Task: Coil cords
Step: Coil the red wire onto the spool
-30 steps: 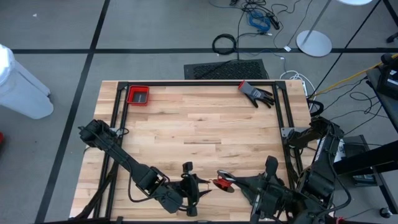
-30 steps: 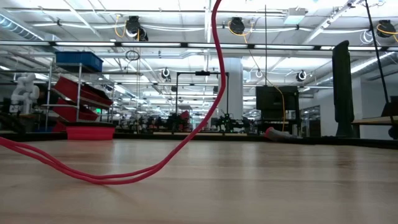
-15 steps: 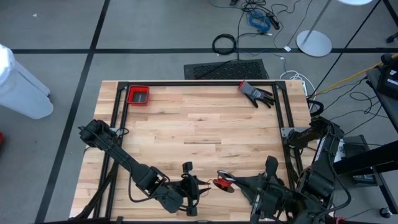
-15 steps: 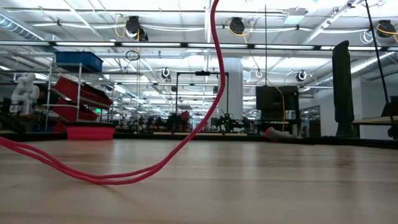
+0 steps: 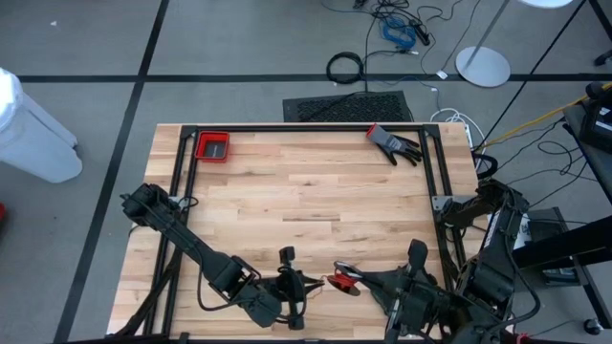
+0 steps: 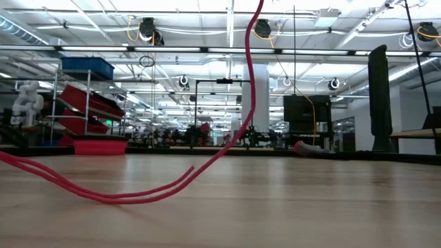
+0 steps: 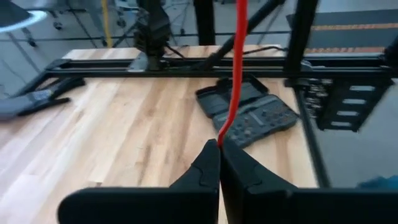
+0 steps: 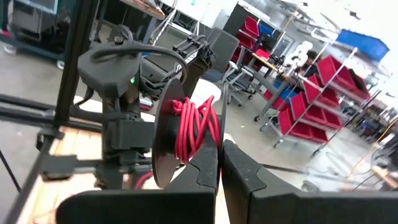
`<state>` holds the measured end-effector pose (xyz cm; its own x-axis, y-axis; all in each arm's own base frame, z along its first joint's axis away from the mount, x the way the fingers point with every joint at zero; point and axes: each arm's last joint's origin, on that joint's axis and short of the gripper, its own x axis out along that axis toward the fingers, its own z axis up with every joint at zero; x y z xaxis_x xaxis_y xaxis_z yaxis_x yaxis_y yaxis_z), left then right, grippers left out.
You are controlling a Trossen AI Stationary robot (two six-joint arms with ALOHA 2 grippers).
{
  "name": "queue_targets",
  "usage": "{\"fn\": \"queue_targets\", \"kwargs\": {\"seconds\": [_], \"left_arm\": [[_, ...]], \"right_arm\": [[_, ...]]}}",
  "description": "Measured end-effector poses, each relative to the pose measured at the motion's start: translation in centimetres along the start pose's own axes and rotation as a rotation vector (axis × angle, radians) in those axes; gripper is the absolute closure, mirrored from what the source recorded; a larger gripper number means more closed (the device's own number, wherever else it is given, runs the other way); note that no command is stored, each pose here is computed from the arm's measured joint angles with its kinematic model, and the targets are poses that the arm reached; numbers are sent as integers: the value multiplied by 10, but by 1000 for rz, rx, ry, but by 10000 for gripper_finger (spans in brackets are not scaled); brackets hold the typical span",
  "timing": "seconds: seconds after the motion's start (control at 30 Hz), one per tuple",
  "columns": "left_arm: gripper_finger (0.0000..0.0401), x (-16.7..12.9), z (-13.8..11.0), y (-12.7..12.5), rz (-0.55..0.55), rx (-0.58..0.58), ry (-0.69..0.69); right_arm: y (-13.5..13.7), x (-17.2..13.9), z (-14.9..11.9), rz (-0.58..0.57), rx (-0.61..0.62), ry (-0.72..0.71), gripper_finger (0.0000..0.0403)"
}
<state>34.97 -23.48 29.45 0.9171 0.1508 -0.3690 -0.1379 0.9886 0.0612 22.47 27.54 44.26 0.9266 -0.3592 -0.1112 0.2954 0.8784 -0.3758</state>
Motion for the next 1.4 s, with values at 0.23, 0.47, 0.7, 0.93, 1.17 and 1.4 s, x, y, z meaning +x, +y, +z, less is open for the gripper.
{"fn": "queue_targets", "kwargs": {"seconds": [0.23,0.47,0.7,0.93,1.17,1.4], "left_arm": [[400,15,7,20,86,9,-16],[400,24,10,33,122,-6,-16],[401,26,17,36,177,-20,-80],[401,27,23,38,220,9,-118],[401,31,23,43,199,12,-110],[401,31,27,42,140,-12,-134]], "right_arm": [[-4,11,0,-26,95,11,403],[-5,20,-2,-95,117,17,403],[3,46,-12,-213,66,42,403],[6,60,-15,-234,54,58,403],[8,59,-12,-208,86,48,403],[8,70,-15,-222,73,62,403]]}}
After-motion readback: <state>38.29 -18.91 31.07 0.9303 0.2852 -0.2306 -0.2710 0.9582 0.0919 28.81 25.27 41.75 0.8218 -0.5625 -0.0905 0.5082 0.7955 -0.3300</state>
